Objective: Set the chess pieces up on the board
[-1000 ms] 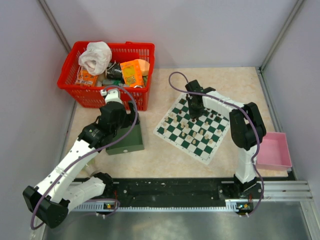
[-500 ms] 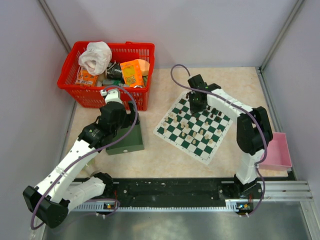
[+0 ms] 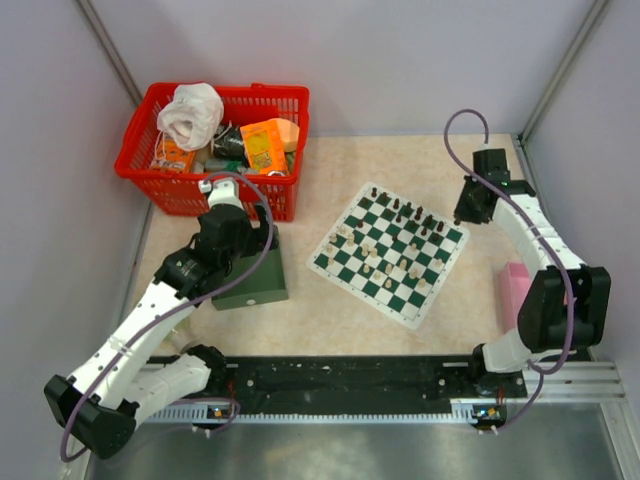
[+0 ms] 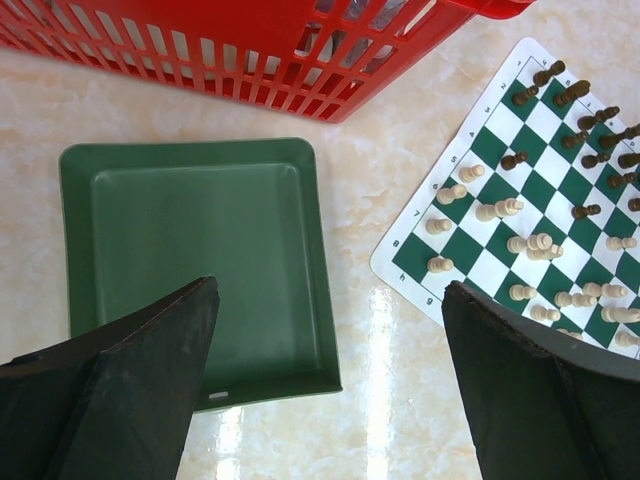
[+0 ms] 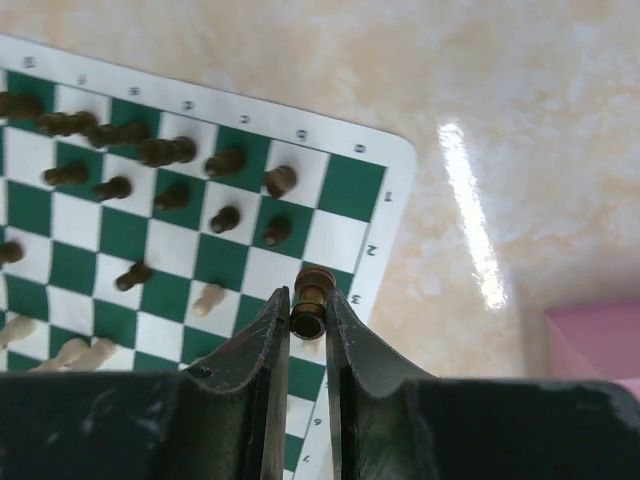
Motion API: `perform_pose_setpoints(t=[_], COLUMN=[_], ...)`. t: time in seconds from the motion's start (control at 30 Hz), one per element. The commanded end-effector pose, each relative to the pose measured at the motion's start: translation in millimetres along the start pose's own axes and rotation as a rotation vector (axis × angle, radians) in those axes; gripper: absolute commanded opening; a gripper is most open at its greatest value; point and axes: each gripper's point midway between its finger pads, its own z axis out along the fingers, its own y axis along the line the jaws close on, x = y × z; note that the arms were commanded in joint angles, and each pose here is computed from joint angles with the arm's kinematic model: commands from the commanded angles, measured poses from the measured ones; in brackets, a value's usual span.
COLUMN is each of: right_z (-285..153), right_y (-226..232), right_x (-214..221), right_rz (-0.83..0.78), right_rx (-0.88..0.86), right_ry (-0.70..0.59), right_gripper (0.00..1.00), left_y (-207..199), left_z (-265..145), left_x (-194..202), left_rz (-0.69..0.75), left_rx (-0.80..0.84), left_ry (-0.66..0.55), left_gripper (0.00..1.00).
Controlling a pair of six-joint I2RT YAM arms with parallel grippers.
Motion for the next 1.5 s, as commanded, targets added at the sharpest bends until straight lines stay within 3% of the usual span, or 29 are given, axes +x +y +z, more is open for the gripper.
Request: perform_pose_setpoints(t=[0.0, 0.63, 1.47], right_z=[11.9, 89.3, 98.3], right_y=[-29.6, -44.2, -40.3], right_x=[-1.3, 5.6, 23.6], right_rz=[0.091, 0.082, 0.073], right_rx=[0.049, 0.126, 0.088], right_ry=[-0.027, 0.006, 0.052], right_gripper=[0.13, 0.12, 0.15], left_y=[-5.4, -1.7, -1.5], left_z=[-3.4, -2.5, 0.9], left_x=[-9.8, -9.8, -6.1], left_rz=[-0.024, -0.011, -0.011], left_rx=[0.032, 0.012, 0.008], left_ry=[-0.035, -0.039, -0.025], left_gripper=[0.99, 0.99, 0.99])
